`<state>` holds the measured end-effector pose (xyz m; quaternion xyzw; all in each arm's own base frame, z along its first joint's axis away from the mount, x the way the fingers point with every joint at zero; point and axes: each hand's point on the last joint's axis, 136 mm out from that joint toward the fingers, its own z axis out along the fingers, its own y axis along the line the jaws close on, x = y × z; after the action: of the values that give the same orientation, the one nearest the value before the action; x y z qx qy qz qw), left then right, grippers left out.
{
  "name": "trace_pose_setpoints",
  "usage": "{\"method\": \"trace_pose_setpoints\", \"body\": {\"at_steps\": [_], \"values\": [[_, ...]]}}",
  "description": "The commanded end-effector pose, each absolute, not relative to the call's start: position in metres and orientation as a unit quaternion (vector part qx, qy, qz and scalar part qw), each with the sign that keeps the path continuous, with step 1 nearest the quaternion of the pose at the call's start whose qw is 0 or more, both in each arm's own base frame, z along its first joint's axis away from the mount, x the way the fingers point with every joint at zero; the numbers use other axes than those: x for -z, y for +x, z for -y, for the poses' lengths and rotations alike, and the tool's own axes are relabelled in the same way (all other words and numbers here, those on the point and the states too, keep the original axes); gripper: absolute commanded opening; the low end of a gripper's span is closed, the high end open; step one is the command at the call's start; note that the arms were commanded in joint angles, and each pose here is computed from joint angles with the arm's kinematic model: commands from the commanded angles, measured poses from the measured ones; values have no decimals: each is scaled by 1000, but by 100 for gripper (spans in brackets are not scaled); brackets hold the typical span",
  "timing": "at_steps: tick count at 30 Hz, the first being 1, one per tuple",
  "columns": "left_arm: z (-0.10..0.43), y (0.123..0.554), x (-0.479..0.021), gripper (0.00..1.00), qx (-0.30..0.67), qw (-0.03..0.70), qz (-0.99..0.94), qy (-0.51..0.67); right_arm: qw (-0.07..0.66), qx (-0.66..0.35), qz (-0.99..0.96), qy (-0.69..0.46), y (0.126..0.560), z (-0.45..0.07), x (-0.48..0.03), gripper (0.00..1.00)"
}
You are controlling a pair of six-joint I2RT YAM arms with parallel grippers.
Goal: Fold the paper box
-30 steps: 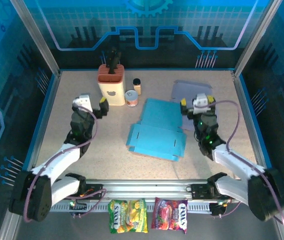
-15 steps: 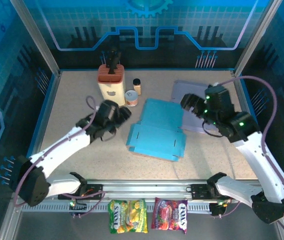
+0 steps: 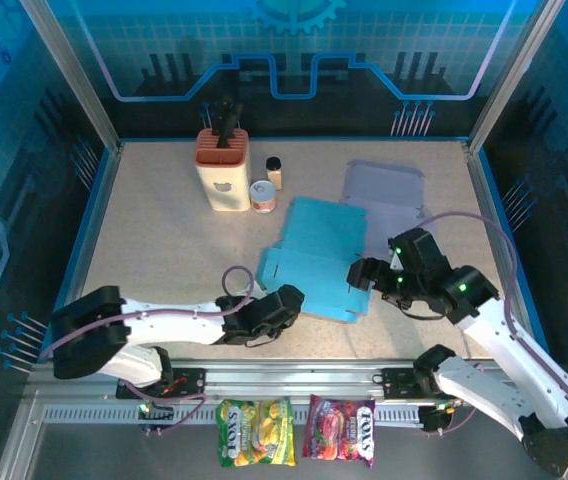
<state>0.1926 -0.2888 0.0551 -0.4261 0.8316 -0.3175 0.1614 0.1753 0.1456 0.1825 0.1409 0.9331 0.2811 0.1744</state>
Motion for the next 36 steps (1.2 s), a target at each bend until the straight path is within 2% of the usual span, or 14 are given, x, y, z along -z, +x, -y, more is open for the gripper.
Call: {"method": "trace_pose_setpoints", "body": {"at_steps": [1, 8, 16, 22, 31, 36], "values": [[294, 208, -59, 65, 367, 175, -790, -459, 176, -314, -918, 165, 176, -153, -177, 84], [261, 216, -47, 64, 358, 197, -789, -460, 189, -307, -919, 158, 194, -159, -167, 84], [253, 219, -45, 63, 367, 210, -779, -462, 178, -288, -926, 170, 241, -153, -141, 81], [265, 229, -42, 58, 392, 217, -775, -445, 150, -292, -927, 179, 272, -146, -117, 79], [250, 225, -36, 58, 364, 226, -782, -453, 94, -260, -944, 182, 276, -145, -73, 77], [253, 232, -30, 50, 388, 235, -769, -450, 62, -248, -950, 180, 270, -145, -54, 75]]}}
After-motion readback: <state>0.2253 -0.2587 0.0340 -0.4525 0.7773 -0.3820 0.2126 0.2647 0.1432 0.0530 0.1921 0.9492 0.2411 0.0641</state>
